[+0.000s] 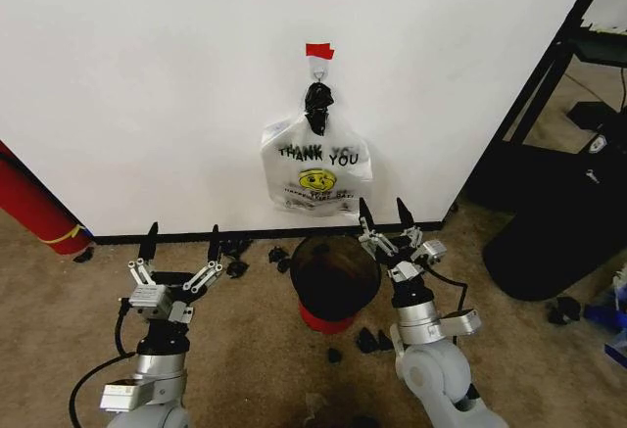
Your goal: Pick up the garbage bag from the wall and place it over the trash bin.
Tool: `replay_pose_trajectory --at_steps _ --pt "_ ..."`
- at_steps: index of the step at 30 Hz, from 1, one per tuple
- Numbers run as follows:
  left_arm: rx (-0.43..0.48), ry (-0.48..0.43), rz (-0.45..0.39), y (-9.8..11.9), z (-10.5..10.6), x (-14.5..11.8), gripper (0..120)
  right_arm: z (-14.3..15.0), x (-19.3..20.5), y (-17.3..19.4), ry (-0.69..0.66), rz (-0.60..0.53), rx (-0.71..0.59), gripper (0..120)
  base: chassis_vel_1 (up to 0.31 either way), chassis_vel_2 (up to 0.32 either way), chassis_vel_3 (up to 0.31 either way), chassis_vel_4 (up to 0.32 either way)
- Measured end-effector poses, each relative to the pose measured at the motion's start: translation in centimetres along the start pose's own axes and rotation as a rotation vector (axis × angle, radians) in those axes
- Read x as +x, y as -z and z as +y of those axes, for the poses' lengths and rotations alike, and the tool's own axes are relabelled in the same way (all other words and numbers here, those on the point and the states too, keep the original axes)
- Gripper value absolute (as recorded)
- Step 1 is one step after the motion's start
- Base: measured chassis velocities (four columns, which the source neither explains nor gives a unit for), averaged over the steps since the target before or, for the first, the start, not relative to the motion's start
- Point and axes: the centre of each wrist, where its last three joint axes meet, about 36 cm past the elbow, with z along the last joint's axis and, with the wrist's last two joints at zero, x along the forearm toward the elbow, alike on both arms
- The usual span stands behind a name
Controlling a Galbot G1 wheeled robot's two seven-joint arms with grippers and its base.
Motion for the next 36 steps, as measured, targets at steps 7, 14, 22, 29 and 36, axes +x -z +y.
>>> replay_pose_trajectory --at_steps 7,14,22,29,36 --pt "0.004 0.011 0.008 -0.8 0.1 0.3 100 -1.5 2.5 0.7 -0.087 -0.01 0.439 100 0.0 0.0 0.0 0.0" --pt "0.015 0.009 0.016 -1.6 -0.7 0.3 100 -0.6 1.8 0.4 -0.101 -0.046 0.469 100 0.0 0.0 0.0 0.0" --pt "-0.006 0.001 0.029 -2.2 -0.5 0.5 100 -0.2 -4.1 -2.2 -0.009 -0.079 0.159 100 0.0 0.0 0.0 0.0" --pt "-0.033 -0.011 0.039 -2.2 -0.3 0.8 100 1.1 -10.8 -7.1 0.083 -0.059 -0.272 100 0.0 0.0 0.0 0.0" --pt "-0.053 -0.007 0.044 -2.2 0.1 1.1 100 3.0 -15.6 -9.1 0.117 -0.049 -0.4 100 0.0 0.0 0.0 0.0"
